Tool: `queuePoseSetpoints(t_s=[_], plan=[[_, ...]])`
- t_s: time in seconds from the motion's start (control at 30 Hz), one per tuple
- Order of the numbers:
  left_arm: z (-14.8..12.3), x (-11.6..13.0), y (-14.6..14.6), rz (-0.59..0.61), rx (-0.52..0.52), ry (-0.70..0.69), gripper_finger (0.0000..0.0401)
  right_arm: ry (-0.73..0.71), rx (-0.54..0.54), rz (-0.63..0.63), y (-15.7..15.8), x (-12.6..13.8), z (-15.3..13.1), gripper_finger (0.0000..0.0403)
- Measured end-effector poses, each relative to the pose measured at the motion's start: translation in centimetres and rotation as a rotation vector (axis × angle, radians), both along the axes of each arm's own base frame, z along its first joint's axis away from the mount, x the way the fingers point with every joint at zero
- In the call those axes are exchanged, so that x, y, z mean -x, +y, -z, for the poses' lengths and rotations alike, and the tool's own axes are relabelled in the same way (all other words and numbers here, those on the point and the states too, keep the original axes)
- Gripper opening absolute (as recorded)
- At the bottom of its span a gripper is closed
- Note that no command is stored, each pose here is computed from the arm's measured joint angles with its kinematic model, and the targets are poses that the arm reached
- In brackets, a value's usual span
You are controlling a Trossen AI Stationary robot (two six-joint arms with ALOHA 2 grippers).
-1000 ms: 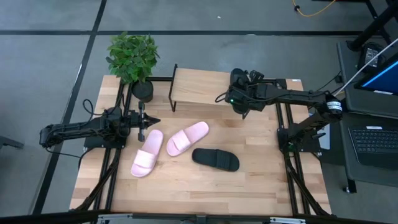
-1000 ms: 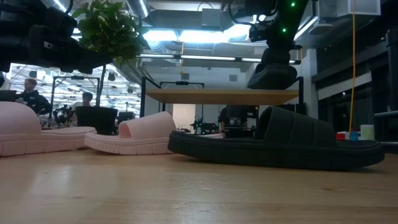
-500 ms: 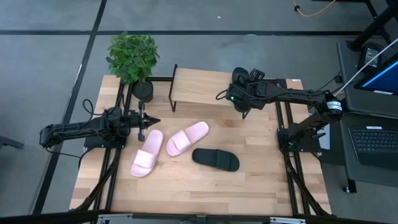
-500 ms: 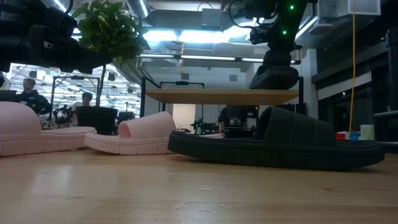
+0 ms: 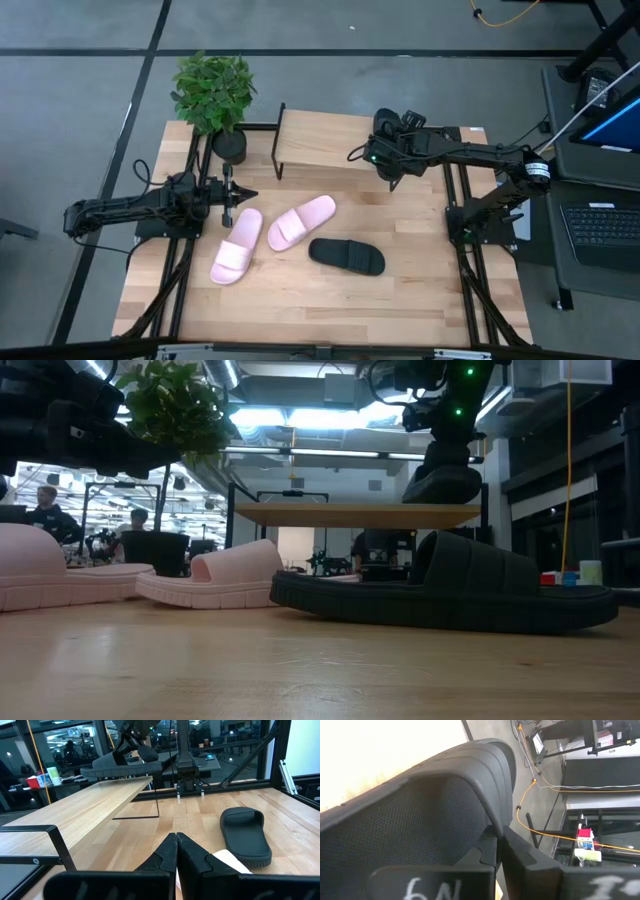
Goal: Pick and place slides into the shelf
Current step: Put the right black slide on the shelf
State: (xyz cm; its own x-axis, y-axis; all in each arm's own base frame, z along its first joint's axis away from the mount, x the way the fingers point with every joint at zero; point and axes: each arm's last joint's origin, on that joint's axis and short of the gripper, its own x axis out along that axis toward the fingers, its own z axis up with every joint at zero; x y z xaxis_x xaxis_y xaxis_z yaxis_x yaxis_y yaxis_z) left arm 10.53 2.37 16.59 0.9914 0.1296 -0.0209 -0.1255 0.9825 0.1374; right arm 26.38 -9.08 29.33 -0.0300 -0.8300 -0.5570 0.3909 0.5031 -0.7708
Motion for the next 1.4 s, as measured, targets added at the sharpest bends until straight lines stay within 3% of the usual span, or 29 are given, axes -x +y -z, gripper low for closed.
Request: queuePoseSetpoints(t_s=[0.9,1.4], plan=[[0.01,0.00,0.00,0.000,0.002,0.000,0.0000,-0.006,-0.009,-0.002,0.01,-0.03,0.01,0.0015],[0.01,0.00,0.00,0.000,0.002,-0.001,0.0000,-0.003,-0.009,-0.003,0.01,-0.02,0.01,0.0064]])
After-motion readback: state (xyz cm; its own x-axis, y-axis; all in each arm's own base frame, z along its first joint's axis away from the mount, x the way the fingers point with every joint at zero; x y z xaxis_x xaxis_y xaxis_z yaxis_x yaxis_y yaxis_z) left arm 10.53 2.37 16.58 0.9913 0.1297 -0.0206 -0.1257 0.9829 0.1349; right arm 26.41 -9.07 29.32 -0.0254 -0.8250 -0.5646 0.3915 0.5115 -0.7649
